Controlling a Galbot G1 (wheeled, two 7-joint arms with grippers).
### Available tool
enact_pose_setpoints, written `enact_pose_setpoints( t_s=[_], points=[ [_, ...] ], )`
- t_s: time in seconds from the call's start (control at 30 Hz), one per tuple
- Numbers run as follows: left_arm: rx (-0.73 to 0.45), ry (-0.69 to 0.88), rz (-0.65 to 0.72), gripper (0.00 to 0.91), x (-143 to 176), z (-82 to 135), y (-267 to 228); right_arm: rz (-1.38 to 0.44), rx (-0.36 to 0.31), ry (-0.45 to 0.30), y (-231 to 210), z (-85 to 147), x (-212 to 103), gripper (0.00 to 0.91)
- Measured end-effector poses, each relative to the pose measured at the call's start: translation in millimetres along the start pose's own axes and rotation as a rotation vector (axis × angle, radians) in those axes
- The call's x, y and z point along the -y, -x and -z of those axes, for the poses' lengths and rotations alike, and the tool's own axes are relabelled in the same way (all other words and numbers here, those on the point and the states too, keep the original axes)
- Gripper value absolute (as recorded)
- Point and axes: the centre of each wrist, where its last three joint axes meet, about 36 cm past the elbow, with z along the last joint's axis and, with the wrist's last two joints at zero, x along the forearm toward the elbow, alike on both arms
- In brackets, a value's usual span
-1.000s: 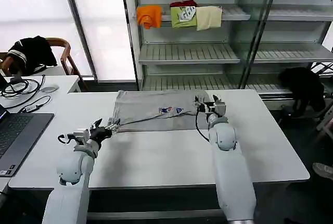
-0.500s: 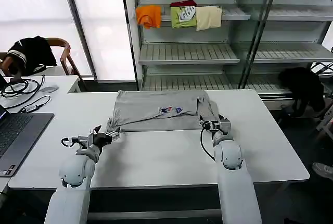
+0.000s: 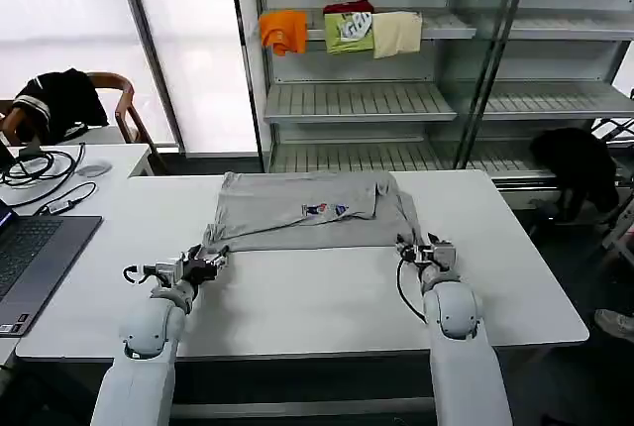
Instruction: Fold and organize the clothes.
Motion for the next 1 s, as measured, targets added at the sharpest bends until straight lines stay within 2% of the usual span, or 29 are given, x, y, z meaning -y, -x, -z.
enact_pose_setpoints(
  t_s=[0.63, 1.0],
  points=[
    [0.004, -0.015, 0.003, 0.0, 1, 1, 5, 0.02, -0.01, 0.014, -8, -9, 2, 0.0],
    [0.021, -0.044, 0.004, 0.0, -9, -1, -17, 0.051, 0.032, 0.047, -51, -12, -1, 0.0]
  ],
)
